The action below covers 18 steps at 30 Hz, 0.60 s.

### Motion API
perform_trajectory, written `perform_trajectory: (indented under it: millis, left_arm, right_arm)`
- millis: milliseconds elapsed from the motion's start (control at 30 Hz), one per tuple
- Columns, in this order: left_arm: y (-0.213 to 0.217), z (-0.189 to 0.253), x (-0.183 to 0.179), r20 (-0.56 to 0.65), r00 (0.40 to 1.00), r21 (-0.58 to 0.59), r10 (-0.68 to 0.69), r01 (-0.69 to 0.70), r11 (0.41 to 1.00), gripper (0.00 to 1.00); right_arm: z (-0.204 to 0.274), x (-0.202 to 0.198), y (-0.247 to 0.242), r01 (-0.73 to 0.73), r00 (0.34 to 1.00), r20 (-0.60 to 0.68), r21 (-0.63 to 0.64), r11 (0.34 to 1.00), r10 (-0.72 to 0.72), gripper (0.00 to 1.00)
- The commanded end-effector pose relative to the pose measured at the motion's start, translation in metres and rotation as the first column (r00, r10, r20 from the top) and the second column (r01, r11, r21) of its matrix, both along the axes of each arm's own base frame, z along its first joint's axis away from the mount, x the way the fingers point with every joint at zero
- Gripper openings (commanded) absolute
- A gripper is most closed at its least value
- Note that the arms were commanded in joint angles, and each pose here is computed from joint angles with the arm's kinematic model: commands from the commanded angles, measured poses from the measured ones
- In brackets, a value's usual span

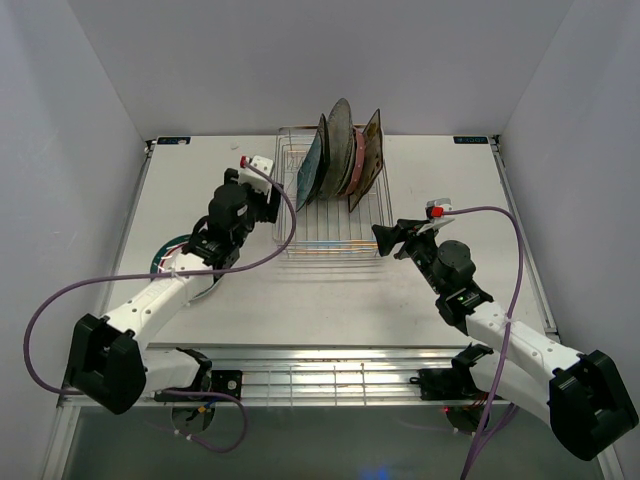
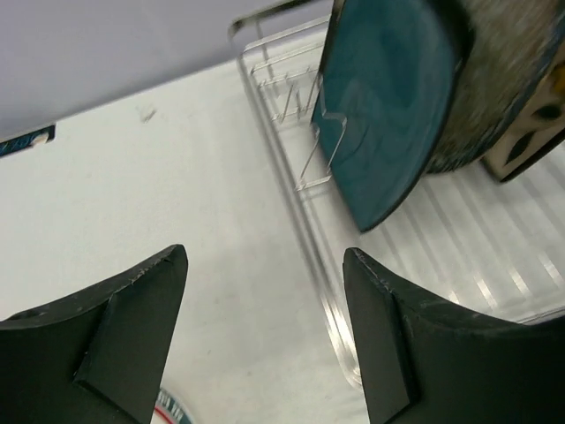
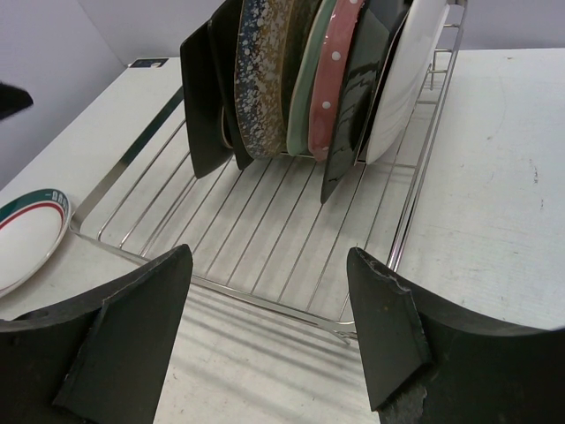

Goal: Load the plates into the dish rack
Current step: Insert the plate into the dish rack.

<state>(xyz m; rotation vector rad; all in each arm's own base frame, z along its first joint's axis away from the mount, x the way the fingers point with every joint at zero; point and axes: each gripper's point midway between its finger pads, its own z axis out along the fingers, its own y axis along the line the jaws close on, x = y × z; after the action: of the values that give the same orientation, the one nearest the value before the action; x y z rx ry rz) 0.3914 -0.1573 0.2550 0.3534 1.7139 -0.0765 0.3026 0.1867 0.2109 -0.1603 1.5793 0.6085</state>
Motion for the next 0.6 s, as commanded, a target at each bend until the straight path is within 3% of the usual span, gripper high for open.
perform_trajectory:
  millis: [0, 267, 567]
  left_arm:
    - [0.039, -0.037, -0.018, -0.031, 0.995, 0.164, 0.098, -0.091, 0.982, 0.82]
    - [0.065, -0.070, -0.048, -0.046, 0.989, 0.205, 0.140, -0.127, 0.970, 0.81]
    - [0.096, -0.110, -0.065, -0.095, 0.968, 0.361, 0.232, -0.183, 0.914, 0.82]
  right_arm:
    - [0.018, 0.004, 0.001, 0.004, 0.999, 0.049, 0.025, 1.000, -0.005, 0.76]
    - [0.016, 0.006, 0.005, -0.010, 0.999, 0.042, 0.025, 1.000, 0.009, 0.76]
    - [0.016, 0.007, 0.003, 0.004, 0.999, 0.041, 0.028, 1.000, -0.005, 0.76]
